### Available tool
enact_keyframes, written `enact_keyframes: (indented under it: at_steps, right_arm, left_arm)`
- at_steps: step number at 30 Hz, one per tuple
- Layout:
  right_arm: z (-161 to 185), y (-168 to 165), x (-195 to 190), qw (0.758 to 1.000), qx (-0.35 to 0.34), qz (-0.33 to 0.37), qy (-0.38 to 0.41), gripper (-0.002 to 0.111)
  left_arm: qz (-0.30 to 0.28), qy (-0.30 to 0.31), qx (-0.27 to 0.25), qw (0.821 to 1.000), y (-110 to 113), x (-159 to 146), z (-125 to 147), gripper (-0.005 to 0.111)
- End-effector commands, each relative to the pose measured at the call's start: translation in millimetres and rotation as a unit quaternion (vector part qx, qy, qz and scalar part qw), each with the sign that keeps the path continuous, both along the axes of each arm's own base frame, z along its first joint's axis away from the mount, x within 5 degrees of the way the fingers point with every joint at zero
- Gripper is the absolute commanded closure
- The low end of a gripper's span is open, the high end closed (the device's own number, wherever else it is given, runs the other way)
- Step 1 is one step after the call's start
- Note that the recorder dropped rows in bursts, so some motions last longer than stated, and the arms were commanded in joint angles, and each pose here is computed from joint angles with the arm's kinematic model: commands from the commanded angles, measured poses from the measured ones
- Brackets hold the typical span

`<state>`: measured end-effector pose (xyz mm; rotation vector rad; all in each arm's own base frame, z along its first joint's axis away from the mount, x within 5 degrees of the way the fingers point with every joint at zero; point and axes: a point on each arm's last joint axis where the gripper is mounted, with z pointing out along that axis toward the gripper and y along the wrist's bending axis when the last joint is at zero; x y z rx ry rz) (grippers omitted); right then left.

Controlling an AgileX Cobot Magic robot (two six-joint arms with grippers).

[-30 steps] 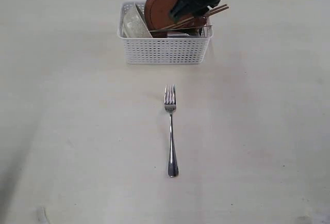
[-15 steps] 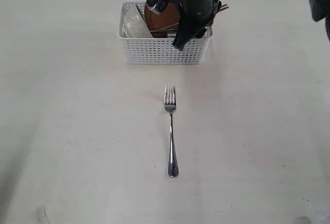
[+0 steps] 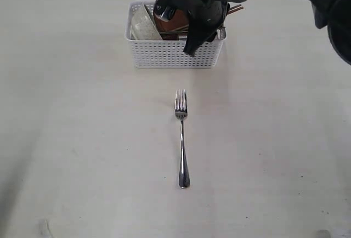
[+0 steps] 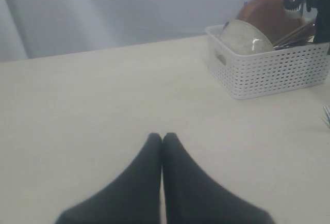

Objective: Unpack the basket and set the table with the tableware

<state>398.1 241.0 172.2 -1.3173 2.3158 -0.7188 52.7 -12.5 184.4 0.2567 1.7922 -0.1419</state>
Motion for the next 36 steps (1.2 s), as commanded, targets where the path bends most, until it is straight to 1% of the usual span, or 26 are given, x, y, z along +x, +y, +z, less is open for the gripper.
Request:
enact_keyframes:
  at_steps: [1,4,10,15,19,22,24,28,31,34,36]
  right_arm:
    - [-4.4,-2.3,2.1,1.000,-0.011,0.000,0.001,0.088]
    - [-4.3,-2.1,0.8,1.000,-0.017,-0.001,0.004,0.109]
    - [3.2,2.6,-4.9,0.999,-0.052,0.014,-0.006,0.109]
    - [14.5,14.6,-14.4,0.996,-0.066,0.051,-0.012,0.109]
    - [25.4,22.3,-20.7,0.993,-0.087,0.073,-0.032,0.109]
    - [33.0,20.4,-23.3,0.989,-0.126,0.070,-0.045,0.109]
    - [40.4,15.9,-25.7,0.986,-0.147,0.055,-0.048,0.109]
    - [71.5,12.6,-34.0,0.989,-0.124,0.048,-0.069,0.109]
    - [101.1,10.4,-45.4,0.991,-0.090,0.045,-0.087,0.109]
    - [124.1,6.8,-59.5,0.995,-0.049,0.033,-0.083,0.109]
    - [134.9,4.3,-70.8,0.997,-0.028,0.040,-0.054,0.109]
  left_arm:
    - [-0.003,-0.001,0.001,1.000,-0.2,-0.2,-0.5,0.107]
    - [-0.003,-0.001,0.001,1.000,-0.2,-0.2,-0.5,0.107]
    - [-0.003,-0.001,0.001,1.000,-0.2,-0.2,-0.5,0.107]
    - [-0.003,-0.001,0.001,1.000,-0.2,-0.2,-0.5,0.107]
    - [-0.003,-0.001,0.001,1.000,-0.2,-0.2,-0.5,0.107]
    - [-0.003,-0.001,0.001,1.000,-0.2,-0.2,-0.5,0.107]
    - [-0.003,-0.001,0.001,1.000,-0.2,-0.2,-0.5,0.107]
    - [-0.003,-0.001,0.001,1.000,-0.2,-0.2,-0.5,0.107]
    - [-0.003,-0.001,0.001,1.000,-0.2,-0.2,-0.5,0.107]
    - [-0.003,-0.001,0.001,1.000,-0.2,-0.2,-0.5,0.107]
    - [-0.003,-0.001,0.001,1.000,-0.2,-0.2,-0.5,0.107]
